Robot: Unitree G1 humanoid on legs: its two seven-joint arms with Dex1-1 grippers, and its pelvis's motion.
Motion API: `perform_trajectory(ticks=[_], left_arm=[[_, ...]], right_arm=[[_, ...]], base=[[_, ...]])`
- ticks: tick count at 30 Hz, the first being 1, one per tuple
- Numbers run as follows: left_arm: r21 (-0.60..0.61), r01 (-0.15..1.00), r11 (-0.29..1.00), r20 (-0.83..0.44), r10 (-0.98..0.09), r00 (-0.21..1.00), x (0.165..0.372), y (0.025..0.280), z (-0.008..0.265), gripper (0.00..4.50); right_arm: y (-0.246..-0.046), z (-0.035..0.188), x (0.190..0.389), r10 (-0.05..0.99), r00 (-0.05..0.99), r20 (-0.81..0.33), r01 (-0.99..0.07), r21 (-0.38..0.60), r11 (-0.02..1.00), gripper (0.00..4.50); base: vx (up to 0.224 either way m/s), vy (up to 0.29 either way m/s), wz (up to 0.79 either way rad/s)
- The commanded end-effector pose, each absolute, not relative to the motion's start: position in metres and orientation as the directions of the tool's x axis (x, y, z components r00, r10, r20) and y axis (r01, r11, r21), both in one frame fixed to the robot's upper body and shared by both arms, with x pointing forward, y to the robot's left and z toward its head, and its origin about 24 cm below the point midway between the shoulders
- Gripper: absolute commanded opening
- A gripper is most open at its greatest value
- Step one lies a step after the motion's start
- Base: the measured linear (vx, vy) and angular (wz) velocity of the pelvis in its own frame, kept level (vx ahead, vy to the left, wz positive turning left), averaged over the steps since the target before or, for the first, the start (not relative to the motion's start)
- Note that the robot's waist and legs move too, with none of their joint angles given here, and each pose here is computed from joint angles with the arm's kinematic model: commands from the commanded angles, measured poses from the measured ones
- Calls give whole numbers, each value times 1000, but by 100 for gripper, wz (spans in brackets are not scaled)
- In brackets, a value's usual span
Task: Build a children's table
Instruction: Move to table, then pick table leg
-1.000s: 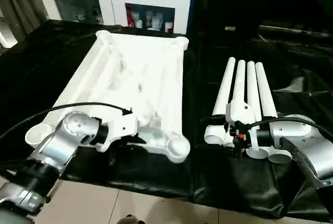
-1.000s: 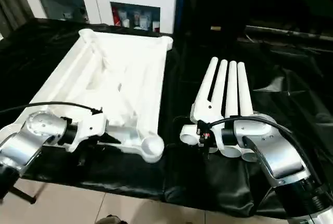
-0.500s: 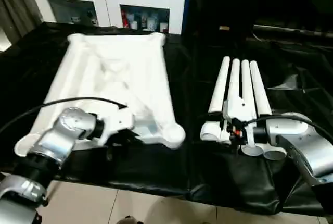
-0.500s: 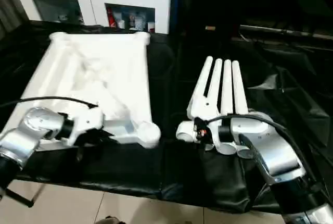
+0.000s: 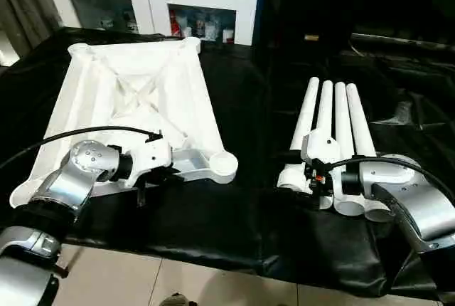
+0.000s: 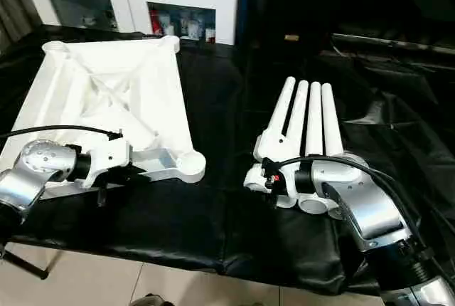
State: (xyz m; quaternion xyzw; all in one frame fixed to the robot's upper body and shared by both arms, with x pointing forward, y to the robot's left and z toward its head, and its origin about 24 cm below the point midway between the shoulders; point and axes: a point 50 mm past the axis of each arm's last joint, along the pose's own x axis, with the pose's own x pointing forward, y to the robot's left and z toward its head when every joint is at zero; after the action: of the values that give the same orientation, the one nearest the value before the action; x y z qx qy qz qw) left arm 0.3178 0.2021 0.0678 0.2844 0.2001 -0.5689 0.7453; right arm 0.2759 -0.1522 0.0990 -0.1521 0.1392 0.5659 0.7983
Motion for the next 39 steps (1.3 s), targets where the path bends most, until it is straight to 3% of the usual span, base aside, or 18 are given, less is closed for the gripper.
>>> perform_trajectory(ticks=[1, 5, 7, 8, 9, 12, 13, 14, 17, 19, 22, 23, 25, 30, 39], left_arm=[[245, 954, 172, -556, -781, 283, 325, 195, 94, 76], [250, 951, 181, -513, -809, 289, 324, 194, 103, 103], [286, 934, 213, -460, -825, 329, 322, 193, 116, 128], [288, 933, 216, -456, -826, 332, 322, 193, 117, 140], [310, 914, 260, -409, -832, 375, 323, 193, 131, 145], [331, 888, 320, -334, -840, 427, 324, 190, 146, 149], [332, 884, 330, -314, -845, 434, 322, 188, 148, 180], [333, 881, 335, -302, -847, 437, 320, 186, 150, 180], [309, 888, 341, -302, -850, 431, 314, 183, 146, 187], [283, 895, 346, -303, -853, 426, 308, 178, 139, 229], [261, 910, 323, -312, -864, 396, 297, 169, 134, 251], [261, 910, 323, -312, -864, 396, 297, 169, 134, 251], [247, 924, 292, -316, -877, 362, 290, 160, 135, 272], [226, 938, 262, -324, -888, 326, 284, 155, 136, 310], [222, 946, 236, -356, -884, 303, 280, 153, 135, 310]], right_arm=[[-150, 109, 276, 872, 349, -345, -937, -91, 338, 383], [-148, 112, 284, 836, 429, -341, -898, -60, 436, 383], [-145, 113, 298, 752, 537, -383, -823, -39, 567, 383], [-145, 113, 299, 747, 542, -385, -818, -38, 574, 383], [-141, 114, 313, 678, 609, -411, -744, -1, 668, 383], [-138, 115, 334, 582, 685, -439, -610, 92, 787, 401], [-138, 115, 341, 538, 710, -454, -554, 111, 825, 411], [-138, 115, 344, 509, 724, -466, -518, 120, 847, 419], [-136, 115, 353, 447, 749, -489, -462, 97, 881, 438], [-133, 115, 362, 378, 773, -510, -393, 84, 916, 450], [-137, 114, 374, 214, 795, -568, -253, 11, 967, 450], [-137, 114, 374, 214, 795, -568, -253, 11, 967, 450], [-144, 114, 380, 118, 795, -595, -162, -20, 987, 450], [-147, 106, 379, 88, 763, -641, -141, -33, 989, 450], [-135, 86, 375, 162, 692, -703, -152, 78, 985, 450]], base=[[0, 0, 0], [0, 0, 0], [0, 0, 0], [0, 0, 0], [0, 0, 0], [0, 0, 0], [0, 0, 0], [0, 0, 0], [0, 0, 0], [0, 0, 0], [0, 0, 0], [0, 0, 0], [0, 0, 0], [0, 0, 0], [0, 0, 0]])
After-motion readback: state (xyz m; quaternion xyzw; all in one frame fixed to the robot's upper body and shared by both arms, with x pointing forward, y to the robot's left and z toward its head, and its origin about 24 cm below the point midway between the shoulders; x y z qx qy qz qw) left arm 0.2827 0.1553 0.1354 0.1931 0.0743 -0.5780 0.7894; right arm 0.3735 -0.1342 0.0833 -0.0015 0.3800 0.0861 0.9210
